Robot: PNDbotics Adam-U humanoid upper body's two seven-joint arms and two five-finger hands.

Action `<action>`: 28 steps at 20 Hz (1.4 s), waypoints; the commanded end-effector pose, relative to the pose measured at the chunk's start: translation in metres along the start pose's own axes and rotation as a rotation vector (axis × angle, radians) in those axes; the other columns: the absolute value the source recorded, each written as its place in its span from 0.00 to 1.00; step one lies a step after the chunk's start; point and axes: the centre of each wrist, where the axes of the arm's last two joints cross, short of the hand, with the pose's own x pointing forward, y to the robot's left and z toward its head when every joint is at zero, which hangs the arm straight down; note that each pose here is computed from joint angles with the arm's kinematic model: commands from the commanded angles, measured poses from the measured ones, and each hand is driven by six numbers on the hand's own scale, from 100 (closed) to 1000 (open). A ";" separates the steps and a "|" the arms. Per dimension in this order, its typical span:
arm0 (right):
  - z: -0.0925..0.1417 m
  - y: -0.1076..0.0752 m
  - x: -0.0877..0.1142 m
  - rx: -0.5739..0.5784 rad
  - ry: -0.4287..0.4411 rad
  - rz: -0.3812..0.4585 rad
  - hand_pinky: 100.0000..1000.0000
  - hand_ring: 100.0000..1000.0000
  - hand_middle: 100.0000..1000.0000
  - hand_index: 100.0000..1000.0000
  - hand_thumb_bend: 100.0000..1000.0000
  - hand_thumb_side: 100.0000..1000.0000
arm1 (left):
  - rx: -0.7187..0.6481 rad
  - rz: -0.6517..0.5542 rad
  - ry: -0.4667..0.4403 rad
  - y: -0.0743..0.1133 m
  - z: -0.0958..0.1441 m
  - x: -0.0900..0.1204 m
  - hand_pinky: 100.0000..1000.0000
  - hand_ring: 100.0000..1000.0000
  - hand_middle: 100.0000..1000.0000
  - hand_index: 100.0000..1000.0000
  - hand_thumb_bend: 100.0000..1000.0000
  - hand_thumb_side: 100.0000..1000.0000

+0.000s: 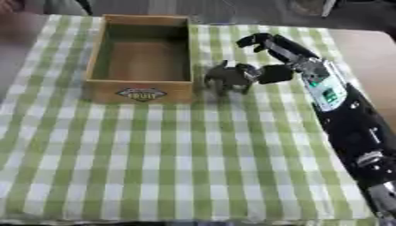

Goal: Pick up objects on the table and place them in the box.

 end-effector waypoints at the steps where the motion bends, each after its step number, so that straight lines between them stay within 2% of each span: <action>1: -0.001 -0.012 0.001 0.005 0.001 0.054 0.83 0.91 0.80 0.90 0.21 0.49 | -0.012 -0.012 -0.023 0.000 -0.003 0.006 0.50 0.53 0.45 0.51 0.19 0.54; 17: 0.000 0.000 -0.007 0.071 0.029 0.120 0.83 0.90 0.80 0.90 0.25 0.51 | -0.017 -0.011 -0.022 0.000 -0.002 0.006 0.50 0.53 0.45 0.51 0.19 0.54; 28: 0.002 0.004 -0.009 0.090 0.058 0.169 0.81 0.85 0.75 0.88 0.25 0.46 | -0.019 -0.010 -0.023 0.000 -0.002 0.005 0.50 0.53 0.45 0.51 0.18 0.55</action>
